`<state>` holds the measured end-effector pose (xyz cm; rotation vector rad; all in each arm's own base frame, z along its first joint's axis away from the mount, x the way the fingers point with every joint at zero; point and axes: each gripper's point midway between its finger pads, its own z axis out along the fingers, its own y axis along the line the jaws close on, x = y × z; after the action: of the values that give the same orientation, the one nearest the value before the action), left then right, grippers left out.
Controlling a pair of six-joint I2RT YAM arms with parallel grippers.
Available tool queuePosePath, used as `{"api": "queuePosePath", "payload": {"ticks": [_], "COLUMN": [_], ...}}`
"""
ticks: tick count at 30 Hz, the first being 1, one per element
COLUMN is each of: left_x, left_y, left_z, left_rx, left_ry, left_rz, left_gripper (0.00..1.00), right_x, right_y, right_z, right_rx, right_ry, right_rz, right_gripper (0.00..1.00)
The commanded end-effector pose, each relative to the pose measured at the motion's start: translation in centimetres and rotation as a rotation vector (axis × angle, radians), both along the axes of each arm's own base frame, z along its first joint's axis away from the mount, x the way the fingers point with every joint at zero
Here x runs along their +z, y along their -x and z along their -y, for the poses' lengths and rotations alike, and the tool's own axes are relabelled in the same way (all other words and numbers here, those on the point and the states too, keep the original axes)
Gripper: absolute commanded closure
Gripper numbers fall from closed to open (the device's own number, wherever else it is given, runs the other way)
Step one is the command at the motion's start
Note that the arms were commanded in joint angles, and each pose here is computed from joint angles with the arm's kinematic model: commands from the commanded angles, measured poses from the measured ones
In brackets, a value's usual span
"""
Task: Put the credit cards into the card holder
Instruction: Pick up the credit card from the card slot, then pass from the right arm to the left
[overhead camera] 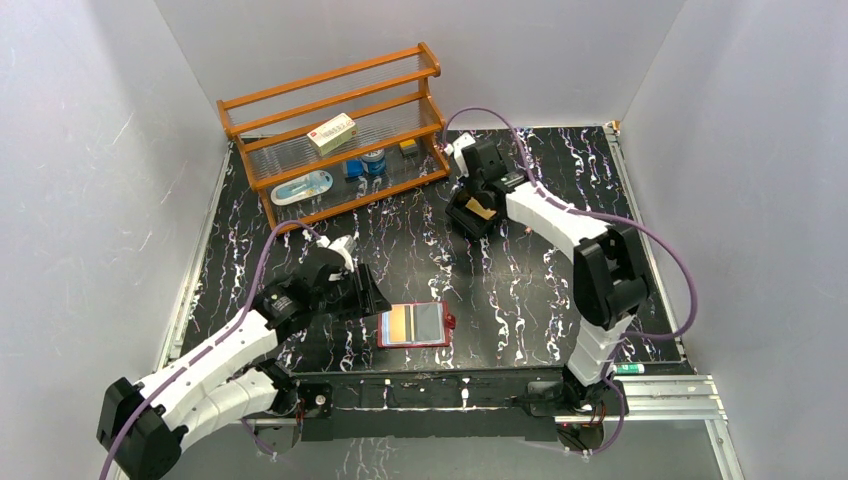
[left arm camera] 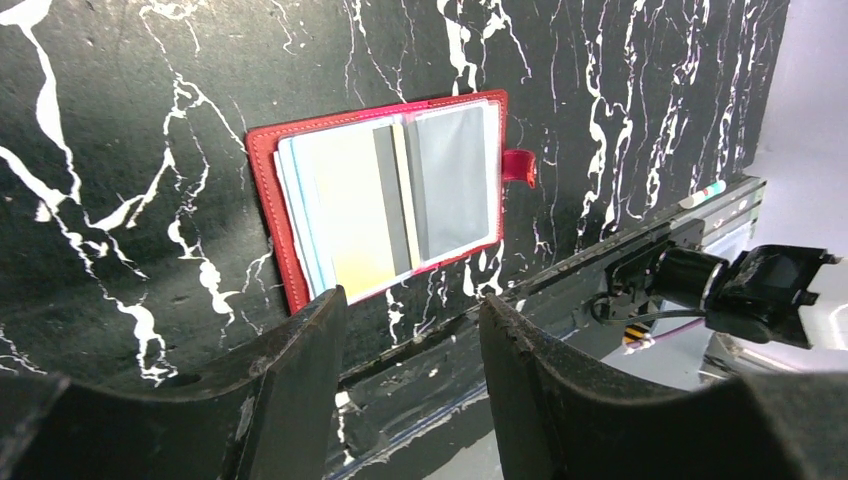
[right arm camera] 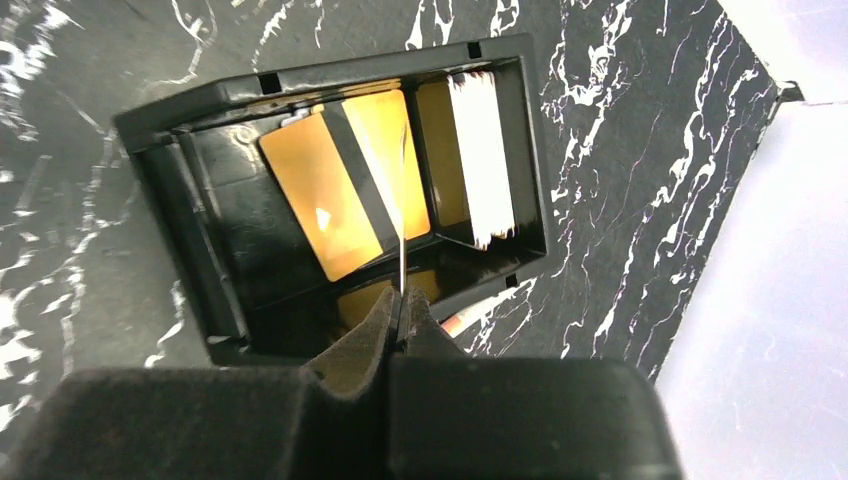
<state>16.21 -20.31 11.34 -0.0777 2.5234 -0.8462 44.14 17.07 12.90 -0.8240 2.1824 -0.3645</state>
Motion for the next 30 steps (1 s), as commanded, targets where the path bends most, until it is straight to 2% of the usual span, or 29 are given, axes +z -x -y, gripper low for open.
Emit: {"api": "queuePosePath", "payload": {"ticks": [1, 8, 15, 18, 23, 30], "left_x": [2.6, 6.1, 11.6, 13.7, 15.9, 17.0], "left_y": [-0.4, -1.4, -2.6, -3.5, -5.0, -5.5], "left_z": [1.8, 3.8, 6.3, 6.2, 6.0, 7.9], "left_rx": [0.004, 0.027, 0.016, 0.043, 0.073, -0.004], "left_ry": [0.086, 0.213, 0.436, 0.485, 0.491, 0.532], "left_rz": [-0.026, -0.025, 0.057, 0.133, 0.237, 0.249], "left_gripper": [0.5, 0.5, 0.5, 0.5, 0.5, 0.52], "right_x": [6.8, 12.2, 17.2, 17.0, 17.5, 16.9], "right_y": [2.1, 9.1, 17.3, 20.6, 24.0, 25.8], "right_z": [-1.3, -7.6, -11.7, -12.1, -12.0, -11.8], "right_rx": [-0.06, 0.078, 0.319, 0.379, 0.435, 0.448], "right_ry": [-0.238, -0.81, -1.333, -1.47, -1.644, -1.709], "right_rz": [0.028, -0.084, -0.218, -0.332, -0.461, -0.534], "right_gripper": [1.0, 1.0, 1.0, 1.0, 1.0, 1.0]}}
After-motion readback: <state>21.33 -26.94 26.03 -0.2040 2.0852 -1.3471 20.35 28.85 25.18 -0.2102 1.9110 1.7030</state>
